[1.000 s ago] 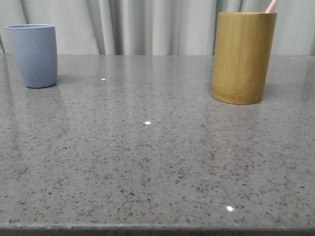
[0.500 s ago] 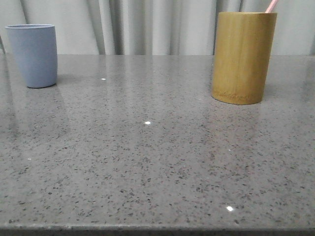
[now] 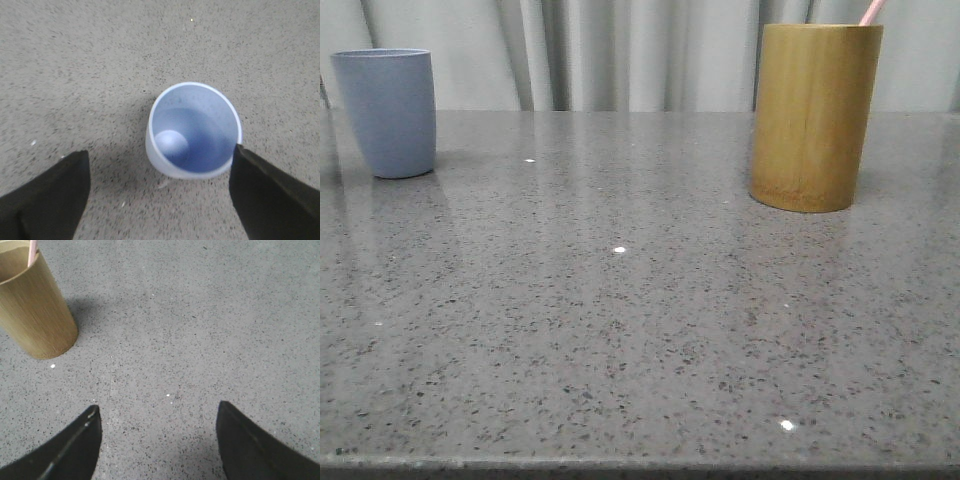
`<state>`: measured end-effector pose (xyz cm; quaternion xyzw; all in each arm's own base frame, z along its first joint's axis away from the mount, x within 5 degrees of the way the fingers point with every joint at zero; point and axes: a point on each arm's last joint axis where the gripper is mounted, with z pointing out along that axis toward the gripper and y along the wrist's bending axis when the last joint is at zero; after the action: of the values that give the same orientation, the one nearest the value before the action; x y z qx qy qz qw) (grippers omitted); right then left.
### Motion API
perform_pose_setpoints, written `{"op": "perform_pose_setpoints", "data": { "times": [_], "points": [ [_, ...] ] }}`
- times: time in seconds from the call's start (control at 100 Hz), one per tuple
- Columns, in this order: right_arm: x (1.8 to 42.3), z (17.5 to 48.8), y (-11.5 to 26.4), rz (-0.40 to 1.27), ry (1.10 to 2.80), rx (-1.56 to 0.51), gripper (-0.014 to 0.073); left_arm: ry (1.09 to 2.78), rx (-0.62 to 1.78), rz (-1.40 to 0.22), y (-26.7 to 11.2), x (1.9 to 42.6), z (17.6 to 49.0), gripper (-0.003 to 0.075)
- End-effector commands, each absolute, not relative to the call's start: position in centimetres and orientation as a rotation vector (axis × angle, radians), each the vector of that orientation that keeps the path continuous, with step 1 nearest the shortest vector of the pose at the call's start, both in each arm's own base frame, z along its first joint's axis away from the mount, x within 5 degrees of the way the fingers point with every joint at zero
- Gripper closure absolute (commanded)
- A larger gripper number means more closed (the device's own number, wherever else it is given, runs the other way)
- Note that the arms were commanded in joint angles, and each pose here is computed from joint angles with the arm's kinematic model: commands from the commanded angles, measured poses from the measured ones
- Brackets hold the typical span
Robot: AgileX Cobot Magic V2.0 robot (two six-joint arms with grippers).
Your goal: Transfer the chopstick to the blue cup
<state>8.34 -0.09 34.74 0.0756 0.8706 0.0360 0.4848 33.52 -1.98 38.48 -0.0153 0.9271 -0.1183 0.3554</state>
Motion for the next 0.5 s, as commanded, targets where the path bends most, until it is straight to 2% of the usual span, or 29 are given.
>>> {"op": "perform_pose_setpoints", "data": {
  "times": [0.0, 0.36, 0.49],
  "points": [
    [8.8, 36.3, -0.1, 0.087, 2.02, 0.172, 0.0096, 2.313, -0.046, -0.348, -2.3, 34.5, 40.1, 0.0176],
    [8.8, 36.3, -0.1, 0.087, 2.017, 0.171, 0.0096, 2.446, -0.023, -0.375, -3.7, 38.9, 35.6, 0.0179],
    [8.8, 36.3, -0.1, 0.087, 2.017, 0.171, 0.0096, 2.461, -0.024, -0.376, -3.7, 39.2, 35.1, 0.0258]
  ]
}}
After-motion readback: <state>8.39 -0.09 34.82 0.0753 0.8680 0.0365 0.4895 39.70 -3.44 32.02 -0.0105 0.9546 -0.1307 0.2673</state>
